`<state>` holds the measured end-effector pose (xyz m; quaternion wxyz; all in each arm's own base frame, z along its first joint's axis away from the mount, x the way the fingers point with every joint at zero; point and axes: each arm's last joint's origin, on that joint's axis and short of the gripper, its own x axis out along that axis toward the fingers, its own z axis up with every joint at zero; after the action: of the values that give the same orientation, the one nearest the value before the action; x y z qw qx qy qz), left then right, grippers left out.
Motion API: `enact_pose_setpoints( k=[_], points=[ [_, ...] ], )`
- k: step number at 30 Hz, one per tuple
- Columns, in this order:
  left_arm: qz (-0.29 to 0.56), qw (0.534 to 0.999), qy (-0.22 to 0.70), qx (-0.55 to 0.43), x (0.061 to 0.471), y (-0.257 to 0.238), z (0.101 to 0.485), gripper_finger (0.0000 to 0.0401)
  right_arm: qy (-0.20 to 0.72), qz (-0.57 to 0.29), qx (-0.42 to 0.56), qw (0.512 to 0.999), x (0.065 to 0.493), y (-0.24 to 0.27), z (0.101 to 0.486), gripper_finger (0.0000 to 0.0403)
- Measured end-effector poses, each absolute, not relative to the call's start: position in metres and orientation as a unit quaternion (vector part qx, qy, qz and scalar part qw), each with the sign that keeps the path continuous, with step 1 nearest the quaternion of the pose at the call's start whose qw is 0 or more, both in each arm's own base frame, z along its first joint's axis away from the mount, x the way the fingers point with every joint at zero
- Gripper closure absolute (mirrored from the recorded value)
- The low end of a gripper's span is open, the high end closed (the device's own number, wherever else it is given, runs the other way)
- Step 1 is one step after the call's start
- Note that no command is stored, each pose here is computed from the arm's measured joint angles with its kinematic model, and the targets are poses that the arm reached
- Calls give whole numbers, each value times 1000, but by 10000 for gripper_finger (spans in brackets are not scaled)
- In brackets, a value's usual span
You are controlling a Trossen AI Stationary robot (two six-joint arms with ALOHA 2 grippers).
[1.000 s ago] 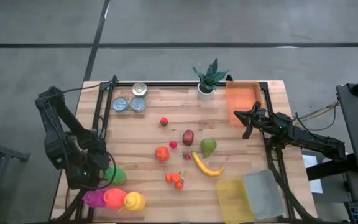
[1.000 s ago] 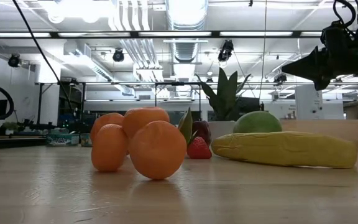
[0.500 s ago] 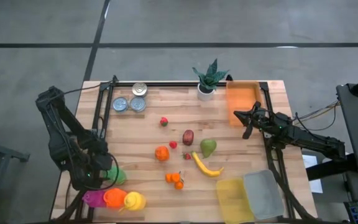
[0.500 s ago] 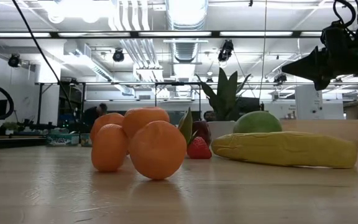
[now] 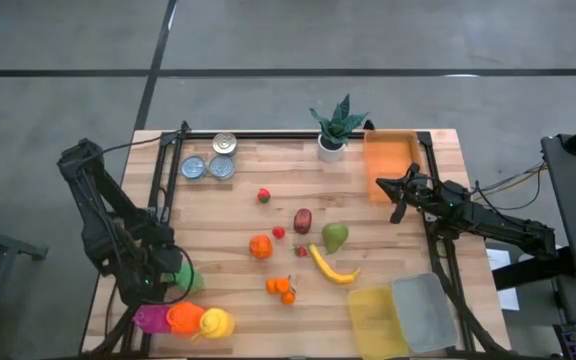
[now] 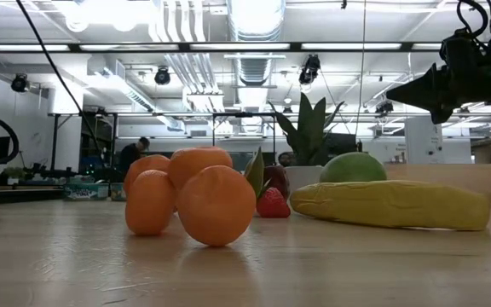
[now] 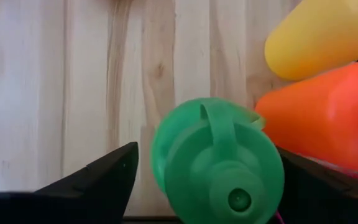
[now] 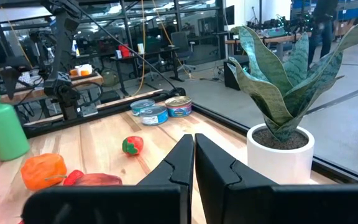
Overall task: Pick & Place Food Item
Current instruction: Put the green water bottle into the orange bin
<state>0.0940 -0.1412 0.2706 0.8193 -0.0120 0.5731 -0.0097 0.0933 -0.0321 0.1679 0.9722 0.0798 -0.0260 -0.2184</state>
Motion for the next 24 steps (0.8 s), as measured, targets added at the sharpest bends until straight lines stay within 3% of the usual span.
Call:
enact_pose_setpoints(
  k=[13, 24],
  points=[
    [-9, 817, 576, -25, 94, -140, 269, 176, -26, -218, 80, 972, 93, -32, 168, 390],
    [-19, 823, 567, -40, 92, -138, 273, 173, -26, -218, 80, 972, 93, -32, 168, 390]
  ],
)
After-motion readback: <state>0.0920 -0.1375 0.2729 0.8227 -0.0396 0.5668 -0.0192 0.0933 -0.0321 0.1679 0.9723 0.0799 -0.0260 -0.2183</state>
